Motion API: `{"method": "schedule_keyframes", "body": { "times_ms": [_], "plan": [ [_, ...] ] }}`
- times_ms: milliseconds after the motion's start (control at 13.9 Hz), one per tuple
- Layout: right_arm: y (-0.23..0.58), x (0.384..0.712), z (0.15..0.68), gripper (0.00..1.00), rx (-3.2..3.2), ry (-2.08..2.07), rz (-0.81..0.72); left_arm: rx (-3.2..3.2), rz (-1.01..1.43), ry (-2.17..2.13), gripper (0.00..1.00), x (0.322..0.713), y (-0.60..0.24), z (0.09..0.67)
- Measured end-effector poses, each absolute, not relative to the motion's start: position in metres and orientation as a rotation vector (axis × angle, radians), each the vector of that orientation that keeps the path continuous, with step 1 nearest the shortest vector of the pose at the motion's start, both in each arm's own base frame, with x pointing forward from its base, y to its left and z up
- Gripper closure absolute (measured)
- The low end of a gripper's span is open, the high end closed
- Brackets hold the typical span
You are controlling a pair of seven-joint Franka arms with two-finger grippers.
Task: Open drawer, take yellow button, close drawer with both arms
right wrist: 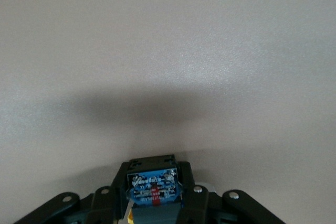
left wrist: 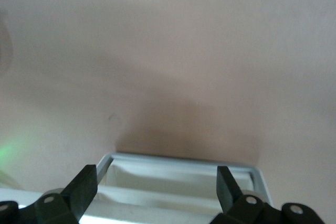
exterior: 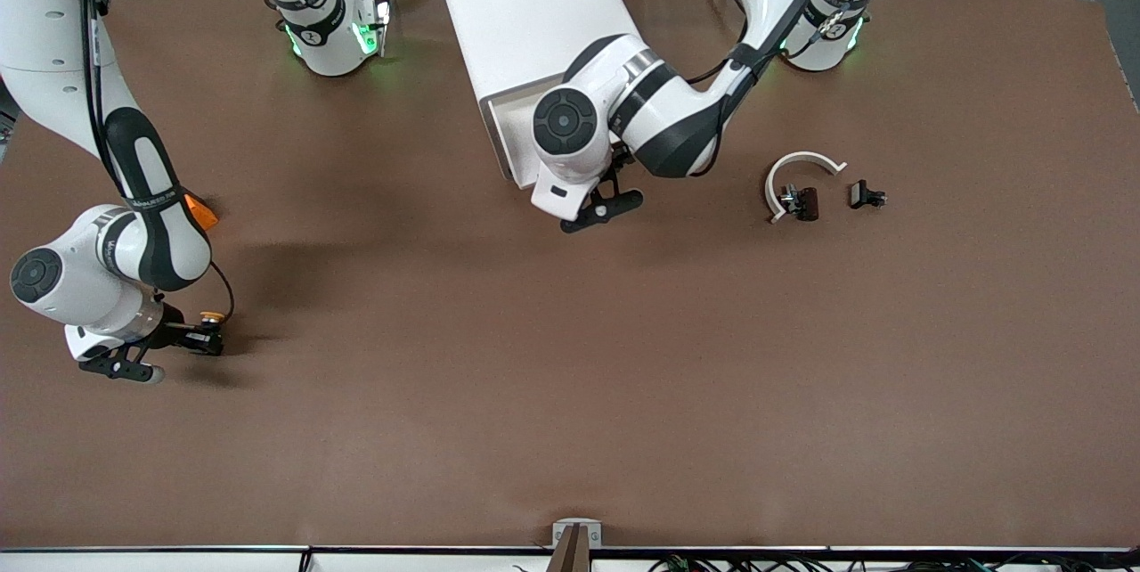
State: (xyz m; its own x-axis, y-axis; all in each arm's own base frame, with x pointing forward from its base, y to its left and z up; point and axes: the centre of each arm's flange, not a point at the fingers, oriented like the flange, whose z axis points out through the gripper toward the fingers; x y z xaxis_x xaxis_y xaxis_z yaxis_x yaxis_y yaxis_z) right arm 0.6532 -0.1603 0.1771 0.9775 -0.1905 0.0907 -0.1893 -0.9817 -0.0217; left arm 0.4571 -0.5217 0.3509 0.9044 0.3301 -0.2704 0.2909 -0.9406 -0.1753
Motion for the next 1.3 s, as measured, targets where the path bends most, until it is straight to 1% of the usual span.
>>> {"method": "schedule_keyframes", "body": {
  "times_ms": [72, 288, 360, 432, 505, 721, 865, 1153, 1297],
  "plan": [
    [-0.161, 0.654, 0.178, 0.53, -3.111, 0.300, -0.148, -2.934, 0.466, -0.464, 0.00, 0.450, -0.527, 0.351],
    [-0.160, 0.659, 0.184, 0.25, -3.106, 0.292, -0.129, -2.929, 0.493, -0.434, 0.00, 0.433, -0.538, 0.352],
    [-0.158, 0.663, 0.191, 0.14, -3.101, 0.283, -0.106, -2.927, 0.501, -0.428, 0.00, 0.428, -0.541, 0.352],
    [-0.155, 0.669, 0.206, 0.05, -3.094, 0.271, -0.076, -2.923, 0.509, -0.431, 0.00, 0.423, -0.545, 0.353],
    [-0.153, 0.675, 0.231, 0.00, -3.084, 0.257, -0.037, -2.920, 0.515, -0.433, 0.00, 0.417, -0.549, 0.354],
    [-0.138, 0.685, 0.330, 0.00, -3.063, 0.194, 0.046, -2.909, 0.544, -0.430, 0.00, 0.404, -0.556, 0.352],
    [-0.116, 0.683, 0.390, 0.00, -3.055, 0.131, 0.111, -2.901, 0.608, -0.441, 0.00, 0.399, -0.558, 0.348],
    [-0.090, 0.671, 0.475, 0.00, -3.090, 0.032, 0.269, -2.888, 0.776, -0.495, 0.00, 0.394, -0.558, 0.343],
    [-0.082, 0.662, 0.514, 0.00, -3.102, 0.021, 0.293, -2.879, 0.854, -0.527, 0.00, 0.394, -0.558, 0.340]
  ]
}}
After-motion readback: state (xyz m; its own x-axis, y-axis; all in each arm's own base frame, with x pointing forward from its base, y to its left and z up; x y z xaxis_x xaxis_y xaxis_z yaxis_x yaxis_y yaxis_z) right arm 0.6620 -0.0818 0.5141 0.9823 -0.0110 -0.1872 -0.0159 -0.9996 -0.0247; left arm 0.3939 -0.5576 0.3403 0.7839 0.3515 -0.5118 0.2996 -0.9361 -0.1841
